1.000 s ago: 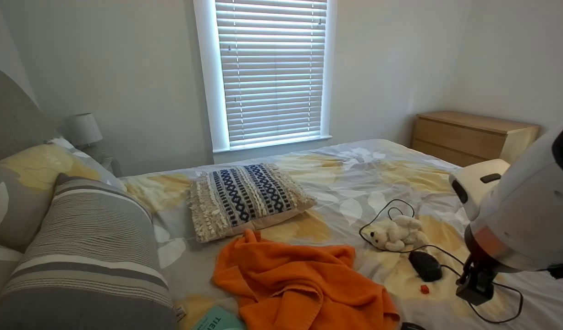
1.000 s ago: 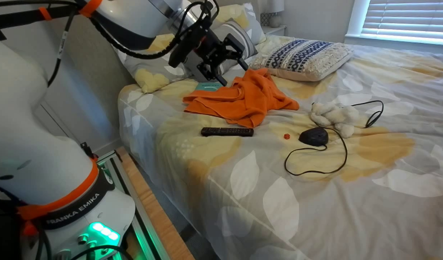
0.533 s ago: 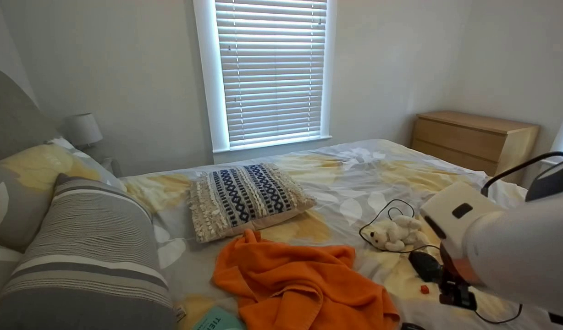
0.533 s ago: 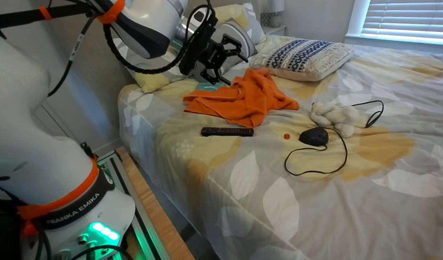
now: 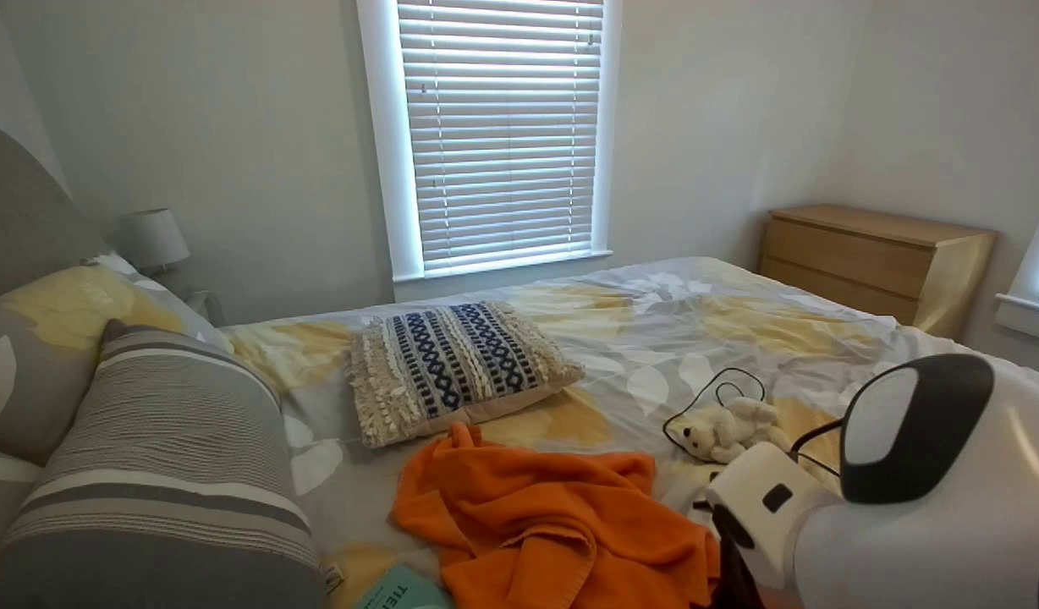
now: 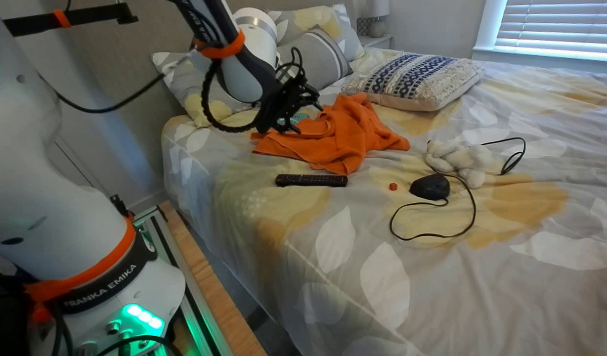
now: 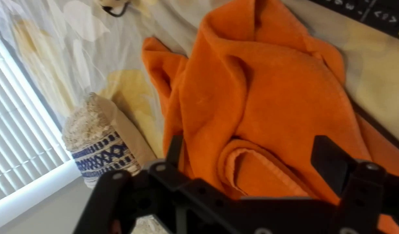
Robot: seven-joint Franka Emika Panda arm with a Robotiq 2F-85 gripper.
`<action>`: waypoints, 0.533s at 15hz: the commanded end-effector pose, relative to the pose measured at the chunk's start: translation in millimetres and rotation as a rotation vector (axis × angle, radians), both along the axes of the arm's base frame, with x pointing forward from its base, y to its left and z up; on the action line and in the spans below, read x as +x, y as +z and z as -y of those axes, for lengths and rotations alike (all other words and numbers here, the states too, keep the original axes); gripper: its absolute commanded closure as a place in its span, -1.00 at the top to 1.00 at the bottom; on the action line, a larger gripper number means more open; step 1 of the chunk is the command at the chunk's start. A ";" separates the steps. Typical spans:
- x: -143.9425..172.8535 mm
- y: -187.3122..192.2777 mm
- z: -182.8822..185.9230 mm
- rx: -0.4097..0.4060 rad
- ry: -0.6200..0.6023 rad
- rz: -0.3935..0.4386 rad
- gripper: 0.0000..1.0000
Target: Fold the orange towel on the bed once
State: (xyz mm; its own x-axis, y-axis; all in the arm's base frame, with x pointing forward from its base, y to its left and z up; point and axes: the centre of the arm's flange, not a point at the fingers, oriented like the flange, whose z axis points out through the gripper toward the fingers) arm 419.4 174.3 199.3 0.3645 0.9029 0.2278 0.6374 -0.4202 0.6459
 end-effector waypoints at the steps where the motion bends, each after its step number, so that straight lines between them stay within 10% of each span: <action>1: 0.7 -15.0 -1.1 0.028 0.014 -0.021 1.00; 8: 7.2 -16.3 -3.7 0.025 0.019 -0.009 1.00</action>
State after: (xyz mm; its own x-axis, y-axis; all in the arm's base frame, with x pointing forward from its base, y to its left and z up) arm 426.6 178.0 183.0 0.3496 0.9037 0.2471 0.6507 -0.4239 0.6300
